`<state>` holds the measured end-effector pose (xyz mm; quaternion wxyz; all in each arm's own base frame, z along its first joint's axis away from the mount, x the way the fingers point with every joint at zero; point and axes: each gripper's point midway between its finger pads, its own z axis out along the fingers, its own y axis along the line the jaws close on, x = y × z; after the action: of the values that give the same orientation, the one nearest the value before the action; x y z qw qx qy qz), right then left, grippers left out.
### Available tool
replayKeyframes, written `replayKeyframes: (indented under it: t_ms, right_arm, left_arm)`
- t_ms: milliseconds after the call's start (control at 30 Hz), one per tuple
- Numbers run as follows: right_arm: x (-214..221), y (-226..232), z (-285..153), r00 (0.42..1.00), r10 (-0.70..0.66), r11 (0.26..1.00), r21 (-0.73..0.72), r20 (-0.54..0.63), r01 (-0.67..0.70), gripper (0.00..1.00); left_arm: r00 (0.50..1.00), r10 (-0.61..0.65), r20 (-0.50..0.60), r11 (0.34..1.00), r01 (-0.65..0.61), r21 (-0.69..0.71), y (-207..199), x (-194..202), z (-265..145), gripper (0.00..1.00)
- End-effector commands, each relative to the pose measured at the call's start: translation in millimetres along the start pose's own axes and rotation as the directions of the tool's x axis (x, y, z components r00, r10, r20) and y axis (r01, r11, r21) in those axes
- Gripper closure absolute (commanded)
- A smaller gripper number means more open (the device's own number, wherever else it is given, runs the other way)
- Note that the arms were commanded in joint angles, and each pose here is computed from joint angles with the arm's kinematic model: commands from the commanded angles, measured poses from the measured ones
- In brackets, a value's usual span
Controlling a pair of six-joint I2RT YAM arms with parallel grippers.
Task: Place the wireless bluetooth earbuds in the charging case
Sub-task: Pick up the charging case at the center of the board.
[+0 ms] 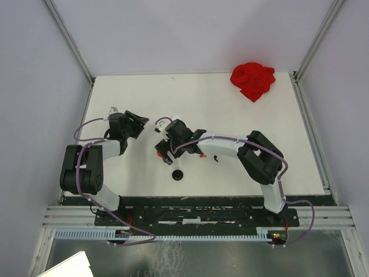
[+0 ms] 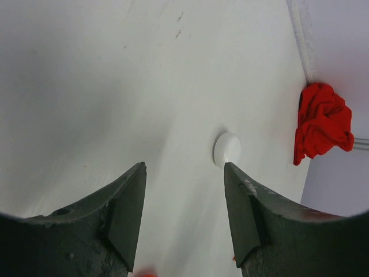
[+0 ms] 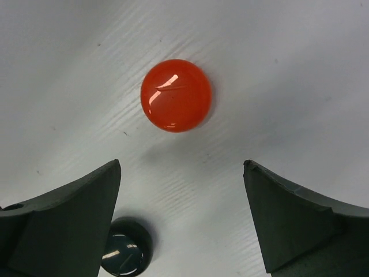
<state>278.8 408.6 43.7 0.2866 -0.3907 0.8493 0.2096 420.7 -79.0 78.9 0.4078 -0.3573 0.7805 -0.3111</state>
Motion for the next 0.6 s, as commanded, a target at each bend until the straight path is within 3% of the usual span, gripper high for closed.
replayKeyframes:
  t_ms: [0, 567]
  right_arm:
    - [-23.5, 11.4, 4.9, 0.998, -0.056, 0.998, -0.011, 0.031, 0.057, 0.06]
    - [-21.8, 14.7, 36.1, 0.991, -0.131, 0.991, 0.021, -0.029, 0.131, 0.12]
  left_arm:
    - [0.999, 0.05, -0.002, 0.997, -0.05, 0.058, -5.8, -2.4, -17.5, 0.38]
    - [1.0, 0.01, 0.006, 0.998, -0.01, 0.065, 17.5, -1.3, -41.9, 0.39]
